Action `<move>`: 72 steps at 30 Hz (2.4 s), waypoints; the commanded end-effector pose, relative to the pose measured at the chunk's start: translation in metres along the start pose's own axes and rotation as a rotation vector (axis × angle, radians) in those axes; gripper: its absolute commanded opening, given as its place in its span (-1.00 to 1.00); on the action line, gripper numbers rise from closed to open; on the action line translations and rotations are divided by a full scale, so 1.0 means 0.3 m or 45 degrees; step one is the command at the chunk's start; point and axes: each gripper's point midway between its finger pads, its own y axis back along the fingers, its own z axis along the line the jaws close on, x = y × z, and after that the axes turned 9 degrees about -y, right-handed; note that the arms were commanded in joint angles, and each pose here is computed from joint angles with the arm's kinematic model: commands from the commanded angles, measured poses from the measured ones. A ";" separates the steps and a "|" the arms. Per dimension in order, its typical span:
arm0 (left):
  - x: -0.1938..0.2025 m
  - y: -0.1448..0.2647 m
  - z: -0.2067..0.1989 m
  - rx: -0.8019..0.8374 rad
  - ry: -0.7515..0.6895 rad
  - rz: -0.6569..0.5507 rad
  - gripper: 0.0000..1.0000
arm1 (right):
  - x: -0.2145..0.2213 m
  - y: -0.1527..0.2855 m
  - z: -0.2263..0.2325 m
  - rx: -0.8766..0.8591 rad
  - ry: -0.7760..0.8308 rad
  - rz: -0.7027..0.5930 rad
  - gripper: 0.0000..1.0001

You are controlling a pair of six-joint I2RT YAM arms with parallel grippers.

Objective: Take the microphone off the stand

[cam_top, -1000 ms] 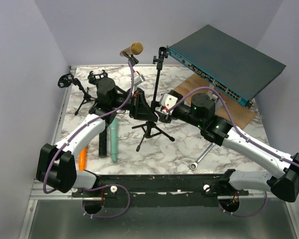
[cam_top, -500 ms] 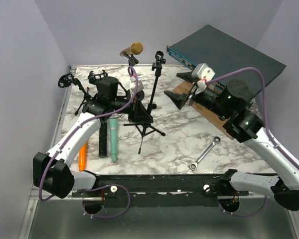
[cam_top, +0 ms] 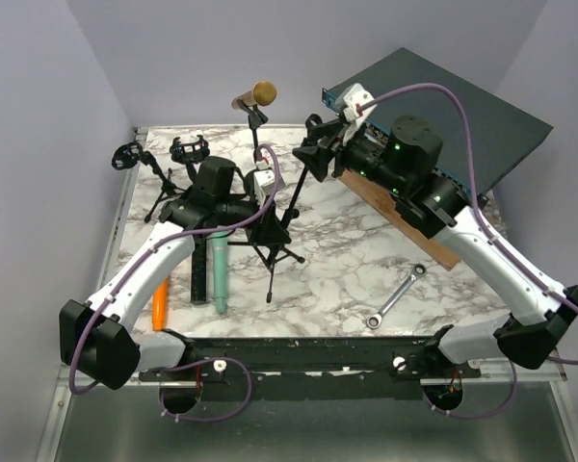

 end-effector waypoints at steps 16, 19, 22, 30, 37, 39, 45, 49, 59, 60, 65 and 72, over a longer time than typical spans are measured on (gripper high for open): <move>-0.145 0.023 0.085 -0.207 -0.137 -0.107 -1.00 | 0.392 -0.022 0.134 -0.300 -0.173 0.330 -0.23; -0.152 0.026 0.128 -0.267 -0.120 -0.113 -1.00 | 0.376 -0.001 0.149 -0.326 -0.178 0.321 -0.08; -0.154 0.026 0.147 -0.285 -0.123 -0.114 -1.00 | 0.326 0.020 0.120 -0.249 -0.146 0.257 0.41; -0.154 0.032 0.156 -0.288 -0.113 -0.122 -1.00 | 0.250 0.086 0.098 -0.200 -0.125 0.173 0.47; -0.178 0.031 0.060 -0.093 -0.134 -0.174 -1.00 | 0.336 0.108 0.110 -0.265 -0.172 0.205 0.29; -0.179 0.033 0.030 -0.039 -0.140 -0.184 -1.00 | 0.371 0.108 0.119 -0.294 -0.182 0.224 0.29; -0.175 0.041 -0.073 0.169 -0.151 -0.213 -1.00 | 0.444 0.097 0.152 -0.392 -0.180 0.269 0.42; -0.156 0.044 -0.114 0.262 -0.142 -0.202 -1.00 | 0.440 0.093 0.169 -0.443 -0.168 0.259 0.47; -0.132 0.033 -0.174 0.391 -0.151 -0.185 -1.00 | 0.439 0.079 0.213 -0.566 -0.189 0.254 0.35; -0.131 0.032 -0.178 0.394 -0.155 -0.180 -1.00 | 0.440 0.081 0.221 -0.584 -0.191 0.253 0.30; -0.118 0.020 -0.182 0.407 -0.149 -0.159 -1.00 | 0.439 0.084 0.245 -0.644 -0.206 0.255 0.01; -0.112 0.002 -0.180 0.414 -0.145 -0.132 -1.00 | 0.452 0.097 0.272 -0.714 -0.224 0.257 -0.08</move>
